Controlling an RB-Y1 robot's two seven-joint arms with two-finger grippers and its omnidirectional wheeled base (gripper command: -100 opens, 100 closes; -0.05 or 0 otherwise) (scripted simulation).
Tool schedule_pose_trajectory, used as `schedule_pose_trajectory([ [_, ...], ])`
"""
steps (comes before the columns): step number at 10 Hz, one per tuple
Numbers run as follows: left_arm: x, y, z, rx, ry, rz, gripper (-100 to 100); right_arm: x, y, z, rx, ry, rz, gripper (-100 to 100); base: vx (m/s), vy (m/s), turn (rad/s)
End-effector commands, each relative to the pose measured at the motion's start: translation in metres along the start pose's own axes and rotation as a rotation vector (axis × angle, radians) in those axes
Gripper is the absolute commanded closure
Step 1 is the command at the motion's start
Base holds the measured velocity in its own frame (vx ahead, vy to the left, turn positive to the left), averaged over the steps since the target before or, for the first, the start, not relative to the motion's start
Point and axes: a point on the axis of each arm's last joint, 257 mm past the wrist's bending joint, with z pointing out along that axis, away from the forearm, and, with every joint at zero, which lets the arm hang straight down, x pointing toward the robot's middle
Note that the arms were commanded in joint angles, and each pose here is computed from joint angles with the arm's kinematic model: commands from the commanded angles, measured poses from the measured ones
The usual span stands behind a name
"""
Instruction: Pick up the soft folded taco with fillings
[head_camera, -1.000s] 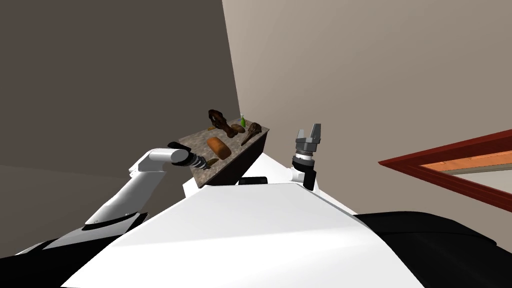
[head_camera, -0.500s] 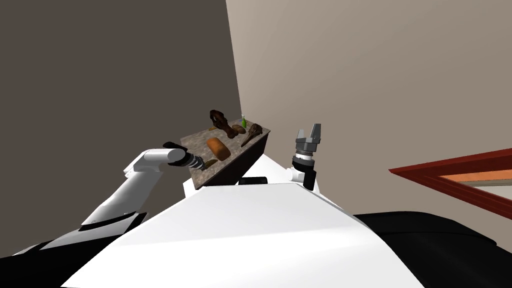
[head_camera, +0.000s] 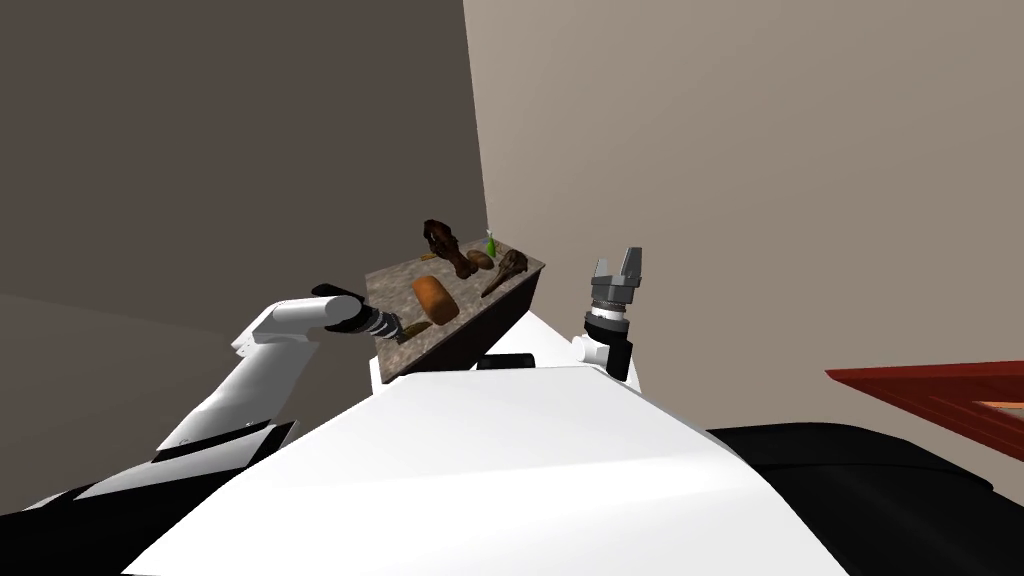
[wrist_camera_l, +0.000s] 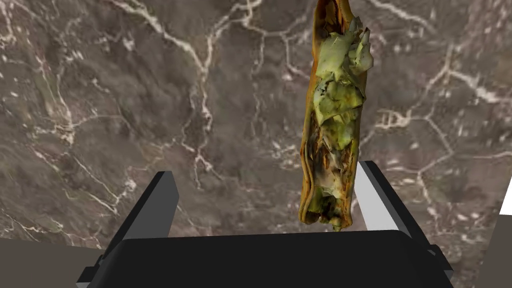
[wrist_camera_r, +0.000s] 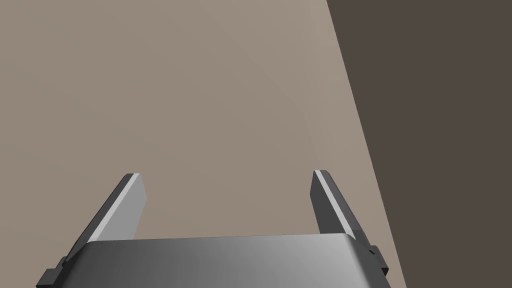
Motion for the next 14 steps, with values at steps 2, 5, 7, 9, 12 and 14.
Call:
schedule_pose_trajectory([
  [2,-0.012,-0.004,0.003,-0.008,-0.005,0.033,-100,0.000,0.000,0.000,0.000,0.000,0.000,0,0.079,-0.081,0.049],
  [5,-0.028,-0.012,0.004,-0.013,-0.005,0.041,-100,0.000,0.000,0.000,0.000,0.000,0.000,0,0.055,-0.062,0.137],
  [7,-0.028,-0.012,0.004,-0.013,-0.004,0.087,-100,0.000,0.000,0.000,0.000,0.000,0.000,0,0.021,-0.024,-0.006],
  [9,-0.044,-0.018,0.005,-0.019,-0.001,0.074,-100,0.000,0.000,0.000,0.000,0.000,0.000,0,0.073,-0.086,0.208],
  [12,-0.057,-0.025,0.004,-0.018,0.008,0.093,-100,0.000,0.000,0.000,0.000,0.000,0.000,0,0.044,-0.053,0.051],
  [14,-0.060,-0.023,0.006,-0.026,0.006,0.140,-100,0.000,0.000,0.000,0.000,0.000,0.000,0,0.066,-0.083,0.112],
])
